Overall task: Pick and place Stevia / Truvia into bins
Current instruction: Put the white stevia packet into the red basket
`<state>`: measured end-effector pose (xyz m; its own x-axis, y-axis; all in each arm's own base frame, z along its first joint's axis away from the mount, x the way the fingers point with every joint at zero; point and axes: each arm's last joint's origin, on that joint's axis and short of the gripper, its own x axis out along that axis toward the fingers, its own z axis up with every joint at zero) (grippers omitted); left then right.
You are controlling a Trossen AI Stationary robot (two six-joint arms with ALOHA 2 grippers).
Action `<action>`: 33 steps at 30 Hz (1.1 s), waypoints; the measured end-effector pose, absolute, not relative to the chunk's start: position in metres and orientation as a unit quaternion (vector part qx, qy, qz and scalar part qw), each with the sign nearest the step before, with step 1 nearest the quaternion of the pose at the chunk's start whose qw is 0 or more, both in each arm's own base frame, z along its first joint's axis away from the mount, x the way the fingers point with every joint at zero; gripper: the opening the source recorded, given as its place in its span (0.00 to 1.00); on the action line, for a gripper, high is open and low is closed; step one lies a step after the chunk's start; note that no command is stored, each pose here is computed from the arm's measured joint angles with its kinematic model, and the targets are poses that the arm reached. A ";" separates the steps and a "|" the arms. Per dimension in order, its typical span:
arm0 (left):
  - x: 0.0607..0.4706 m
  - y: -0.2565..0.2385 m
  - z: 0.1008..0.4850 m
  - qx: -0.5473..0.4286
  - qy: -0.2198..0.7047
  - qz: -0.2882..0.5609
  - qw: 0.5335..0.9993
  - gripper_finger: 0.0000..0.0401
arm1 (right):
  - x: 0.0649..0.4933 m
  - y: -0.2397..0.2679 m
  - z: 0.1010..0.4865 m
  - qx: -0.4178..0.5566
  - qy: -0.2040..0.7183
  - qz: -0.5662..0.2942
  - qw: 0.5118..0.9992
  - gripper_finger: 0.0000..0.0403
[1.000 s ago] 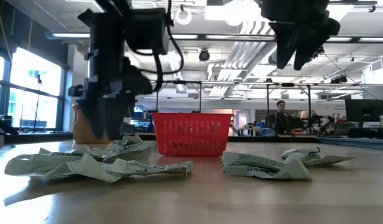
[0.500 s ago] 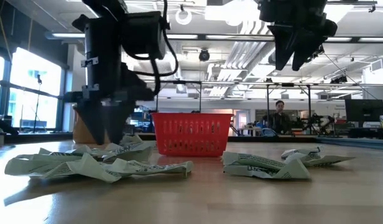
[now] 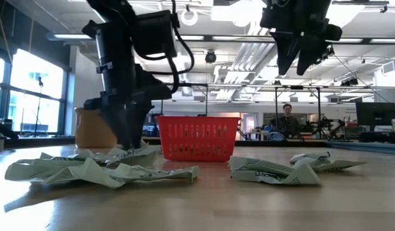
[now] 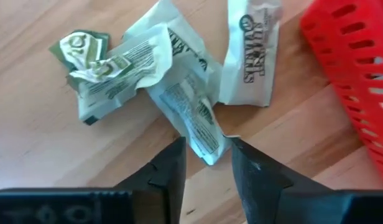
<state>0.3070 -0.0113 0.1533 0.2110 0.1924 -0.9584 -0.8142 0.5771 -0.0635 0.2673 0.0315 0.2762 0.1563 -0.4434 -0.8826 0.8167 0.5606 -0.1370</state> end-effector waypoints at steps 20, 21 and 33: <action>0.296 -0.002 0.156 -0.282 0.527 0.342 0.725 0.08 | 0.268 0.032 0.276 0.195 0.483 -0.432 0.736 0.73; 0.296 -0.002 0.163 -0.290 0.518 0.337 0.731 0.08 | 0.268 0.032 0.276 0.194 0.483 -0.433 0.736 0.73; 0.303 -0.012 0.218 -0.300 0.439 0.083 0.843 0.07 | 0.267 0.022 0.275 0.185 0.531 -0.397 0.726 0.73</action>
